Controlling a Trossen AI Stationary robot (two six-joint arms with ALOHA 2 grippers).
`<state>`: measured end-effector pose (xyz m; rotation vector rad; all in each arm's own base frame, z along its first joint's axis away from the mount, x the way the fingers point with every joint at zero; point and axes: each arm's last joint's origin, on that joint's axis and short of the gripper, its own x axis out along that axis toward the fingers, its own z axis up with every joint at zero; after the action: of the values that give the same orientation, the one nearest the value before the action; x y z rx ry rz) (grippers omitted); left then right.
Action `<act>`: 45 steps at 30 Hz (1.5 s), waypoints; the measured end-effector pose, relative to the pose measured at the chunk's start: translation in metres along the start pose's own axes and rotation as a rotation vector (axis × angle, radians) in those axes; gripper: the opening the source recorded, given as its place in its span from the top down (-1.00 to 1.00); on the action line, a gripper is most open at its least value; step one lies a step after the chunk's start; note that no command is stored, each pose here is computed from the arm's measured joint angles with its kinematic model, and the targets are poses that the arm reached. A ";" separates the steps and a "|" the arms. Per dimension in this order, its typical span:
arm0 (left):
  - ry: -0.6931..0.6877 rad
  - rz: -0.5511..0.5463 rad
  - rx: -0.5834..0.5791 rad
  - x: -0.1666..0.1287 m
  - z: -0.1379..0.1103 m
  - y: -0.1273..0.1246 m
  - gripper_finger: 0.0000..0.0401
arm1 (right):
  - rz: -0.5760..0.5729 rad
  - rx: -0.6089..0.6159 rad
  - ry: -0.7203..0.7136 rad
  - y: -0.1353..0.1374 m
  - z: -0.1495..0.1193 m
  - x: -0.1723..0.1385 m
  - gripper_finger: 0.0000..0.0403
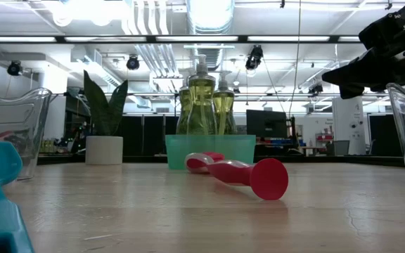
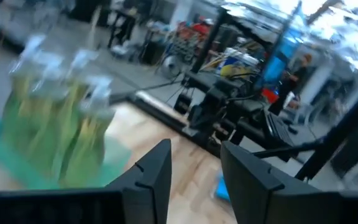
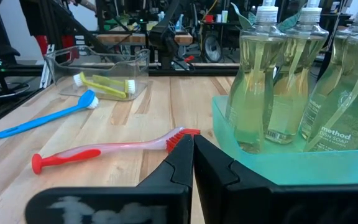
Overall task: Pick & Place Kitchen Sink Supplies
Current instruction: Put the red toilet brush into the left transparent bin
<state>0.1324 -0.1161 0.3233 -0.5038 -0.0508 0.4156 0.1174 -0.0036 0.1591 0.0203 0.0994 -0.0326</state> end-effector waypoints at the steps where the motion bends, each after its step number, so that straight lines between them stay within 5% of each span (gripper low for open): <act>1: -0.008 -0.020 0.040 0.005 0.003 -0.004 0.35 | 0.000 0.000 0.000 0.000 0.000 0.000 0.96; 12: 0.162 -0.252 0.427 0.088 -0.018 0.000 0.35 | 0.000 0.000 0.000 0.000 0.000 0.000 0.96; 27: 0.434 -0.247 0.914 0.173 -0.048 -0.019 0.03 | 0.000 0.000 0.000 0.000 0.000 0.000 0.96; 32: 0.517 -0.285 1.144 0.197 -0.066 -0.031 0.02 | 0.000 0.000 0.001 0.000 0.000 0.000 0.96; 45: 0.836 -0.317 1.459 0.247 -0.128 -0.034 0.09 | 0.000 0.000 0.001 0.000 0.000 0.000 0.96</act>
<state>0.3902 -0.1028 0.2141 0.8004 0.9158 -0.1578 0.1175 -0.0036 0.1590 0.0203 0.1006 -0.0326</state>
